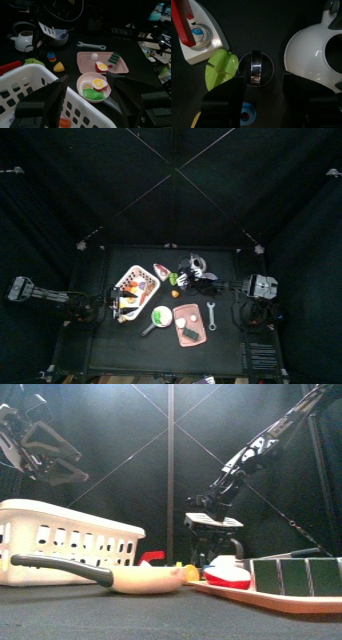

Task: Grab cookie cutter

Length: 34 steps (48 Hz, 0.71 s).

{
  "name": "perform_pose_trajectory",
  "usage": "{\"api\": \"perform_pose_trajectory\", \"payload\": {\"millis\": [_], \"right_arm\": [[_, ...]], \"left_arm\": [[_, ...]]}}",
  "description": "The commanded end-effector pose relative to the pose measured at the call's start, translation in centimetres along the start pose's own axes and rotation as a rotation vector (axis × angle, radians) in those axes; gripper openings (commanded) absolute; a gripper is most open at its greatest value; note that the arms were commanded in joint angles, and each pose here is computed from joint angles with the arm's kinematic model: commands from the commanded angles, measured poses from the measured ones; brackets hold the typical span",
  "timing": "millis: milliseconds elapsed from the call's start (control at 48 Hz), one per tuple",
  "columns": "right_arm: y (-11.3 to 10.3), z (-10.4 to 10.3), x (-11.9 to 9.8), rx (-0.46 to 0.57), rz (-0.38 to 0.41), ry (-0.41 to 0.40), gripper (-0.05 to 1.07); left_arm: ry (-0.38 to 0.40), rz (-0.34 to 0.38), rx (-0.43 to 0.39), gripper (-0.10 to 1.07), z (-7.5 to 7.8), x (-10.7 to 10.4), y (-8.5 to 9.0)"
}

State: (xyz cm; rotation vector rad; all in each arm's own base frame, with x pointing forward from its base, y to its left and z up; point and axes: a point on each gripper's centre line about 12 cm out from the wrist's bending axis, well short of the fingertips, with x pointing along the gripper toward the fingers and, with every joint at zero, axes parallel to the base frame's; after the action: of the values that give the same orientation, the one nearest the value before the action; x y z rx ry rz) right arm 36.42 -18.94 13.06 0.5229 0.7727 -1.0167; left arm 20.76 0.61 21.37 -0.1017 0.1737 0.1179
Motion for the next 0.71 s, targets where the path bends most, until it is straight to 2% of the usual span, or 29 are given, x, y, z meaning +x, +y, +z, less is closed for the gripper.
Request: {"api": "perform_pose_trajectory", "payload": {"millis": [0, 146, 396, 688], "right_arm": [[0.0, 1.0, -0.6, 0.019, 0.016, -0.022, 0.84], [0.0, 1.0, -0.6, 0.021, 0.017, -0.021, 0.78], [0.1, 1.0, -0.6, 0.021, 0.018, -0.023, 0.57], [0.4, 1.7, -1.8, 0.031, 0.038, -0.045, 0.56]], "left_arm": [[-0.009, 0.001, 0.002, 0.95, 0.3, 0.1, 0.0], [-0.011, 0.004, 0.001, 0.95, 0.4, 0.1, 0.0], [-0.010, 0.006, 0.001, 0.95, 0.3, 0.1, 0.1], [-0.011, 0.006, -0.001, 0.95, 0.3, 0.1, 0.1]]}}
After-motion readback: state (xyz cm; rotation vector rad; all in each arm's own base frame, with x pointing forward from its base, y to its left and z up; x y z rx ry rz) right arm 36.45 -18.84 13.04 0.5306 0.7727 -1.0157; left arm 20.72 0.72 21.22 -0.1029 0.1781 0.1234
